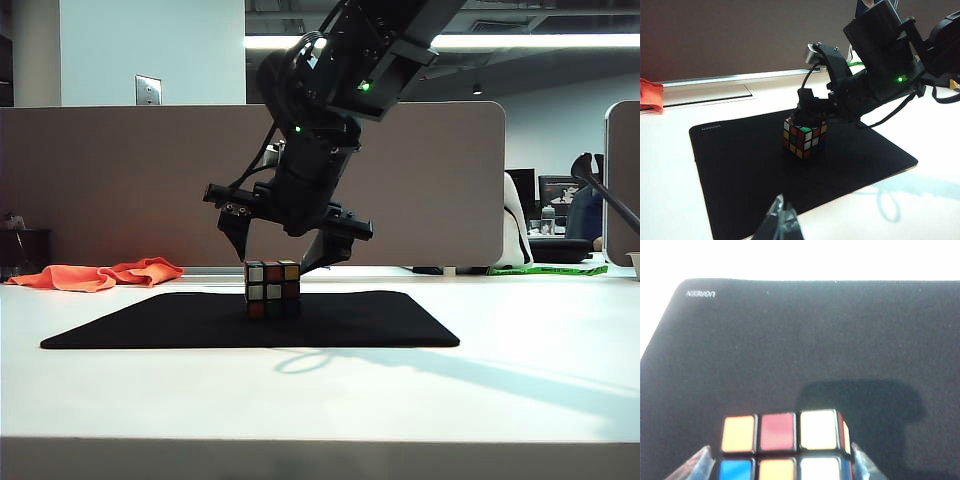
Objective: Pick up the cube on the right side of the mouse pad, then place it in the center of the mouse pad.
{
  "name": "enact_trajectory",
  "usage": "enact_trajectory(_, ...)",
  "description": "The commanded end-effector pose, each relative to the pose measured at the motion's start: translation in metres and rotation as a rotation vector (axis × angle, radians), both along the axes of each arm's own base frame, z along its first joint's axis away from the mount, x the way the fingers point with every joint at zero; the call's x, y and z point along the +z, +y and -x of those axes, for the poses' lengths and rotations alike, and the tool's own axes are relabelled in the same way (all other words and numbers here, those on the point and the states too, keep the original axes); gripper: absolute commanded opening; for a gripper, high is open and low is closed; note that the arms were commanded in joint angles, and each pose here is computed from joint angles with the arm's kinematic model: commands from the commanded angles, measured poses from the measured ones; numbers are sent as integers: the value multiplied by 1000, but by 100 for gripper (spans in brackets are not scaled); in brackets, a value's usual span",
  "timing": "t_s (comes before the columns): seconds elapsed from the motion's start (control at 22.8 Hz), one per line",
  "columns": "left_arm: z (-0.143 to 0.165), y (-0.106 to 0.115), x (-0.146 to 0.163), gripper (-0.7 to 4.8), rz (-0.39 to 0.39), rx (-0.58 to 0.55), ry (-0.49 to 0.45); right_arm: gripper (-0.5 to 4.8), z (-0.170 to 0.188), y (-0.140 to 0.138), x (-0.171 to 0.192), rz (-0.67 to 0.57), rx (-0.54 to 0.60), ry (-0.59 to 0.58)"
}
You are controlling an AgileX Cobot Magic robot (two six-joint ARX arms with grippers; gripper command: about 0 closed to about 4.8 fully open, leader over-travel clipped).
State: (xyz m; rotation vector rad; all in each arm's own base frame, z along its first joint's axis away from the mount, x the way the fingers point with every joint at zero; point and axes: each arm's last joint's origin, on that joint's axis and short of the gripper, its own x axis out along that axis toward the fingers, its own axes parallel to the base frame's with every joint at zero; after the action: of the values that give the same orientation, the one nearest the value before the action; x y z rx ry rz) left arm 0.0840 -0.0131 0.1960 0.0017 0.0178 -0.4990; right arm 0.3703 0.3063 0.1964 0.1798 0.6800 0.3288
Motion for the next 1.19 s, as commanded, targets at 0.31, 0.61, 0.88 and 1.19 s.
enact_trajectory(0.31, 0, 0, 3, -6, 0, -2, -16, 369, -12, -12, 28, -99, -41, -121)
enact_trajectory(0.61, 0, 0, 3, -6, 6, -1, -14, 173, -24, -63, 86, -161, -156, -234)
enact_trajectory(0.88, 0, 0, 4, -6, 6, 2, -23, -1, -15, -101, 133, 82, -103, -386)
enact_trajectory(1.19, 0, 0, 4, -6, 6, 2, -23, -1, 9, -134, 163, 142, -130, -445)
